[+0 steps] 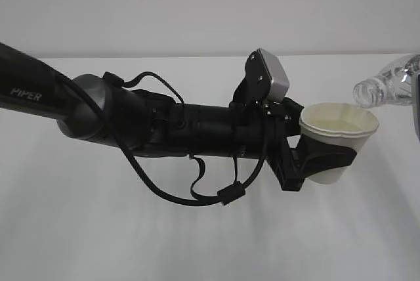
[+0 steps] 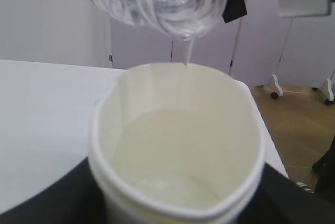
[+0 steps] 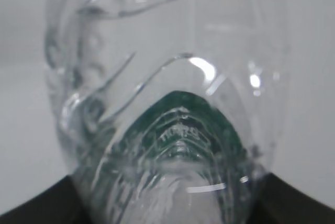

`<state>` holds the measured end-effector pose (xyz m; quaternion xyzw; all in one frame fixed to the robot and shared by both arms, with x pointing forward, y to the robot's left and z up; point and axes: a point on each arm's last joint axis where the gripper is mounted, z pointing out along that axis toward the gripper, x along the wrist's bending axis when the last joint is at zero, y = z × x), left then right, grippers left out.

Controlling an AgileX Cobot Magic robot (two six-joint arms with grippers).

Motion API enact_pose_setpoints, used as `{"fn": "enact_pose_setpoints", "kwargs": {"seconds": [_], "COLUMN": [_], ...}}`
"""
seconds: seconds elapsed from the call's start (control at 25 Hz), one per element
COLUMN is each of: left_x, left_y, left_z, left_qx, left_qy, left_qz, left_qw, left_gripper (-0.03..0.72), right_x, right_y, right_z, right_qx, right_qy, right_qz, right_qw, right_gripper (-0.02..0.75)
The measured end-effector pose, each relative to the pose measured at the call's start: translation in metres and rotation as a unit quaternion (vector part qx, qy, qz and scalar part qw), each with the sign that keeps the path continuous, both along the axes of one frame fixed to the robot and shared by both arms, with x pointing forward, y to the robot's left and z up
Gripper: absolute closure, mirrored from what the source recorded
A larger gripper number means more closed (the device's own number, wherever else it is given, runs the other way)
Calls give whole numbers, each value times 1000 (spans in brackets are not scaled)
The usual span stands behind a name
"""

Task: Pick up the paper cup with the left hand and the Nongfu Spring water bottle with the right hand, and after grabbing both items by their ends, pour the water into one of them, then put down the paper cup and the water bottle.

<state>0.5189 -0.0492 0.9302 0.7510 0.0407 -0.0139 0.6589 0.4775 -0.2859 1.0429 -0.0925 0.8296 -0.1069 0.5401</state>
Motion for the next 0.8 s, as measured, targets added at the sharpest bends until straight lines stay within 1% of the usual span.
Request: {"fn": "enact_pose_setpoints", "kwargs": {"seconds": [0.36,0.52,0.6,0.8], "left_x": [0,0,0,0], "left_y": [0,0,0,0], "left_z": [0,0,0,0], "left_qx": [1,1,1,1], "left_qy": [-1,-1,-1,-1], "left_qz": [-1,-2,-2,-2], "left_qw": [1000,1000,1000,1000], "left_gripper": [241,241,241,241], "right_x": [0,0,0,0], "right_y": [0,0,0,0], "right_z": [0,0,0,0], "right_qx": [0,8,23,78], "right_qy": [0,-1,-2,-7], "right_qz": [0,-3,-10,-33], "right_qw": [1000,1000,1000,996], "right_gripper": [332,332,332,332]}}
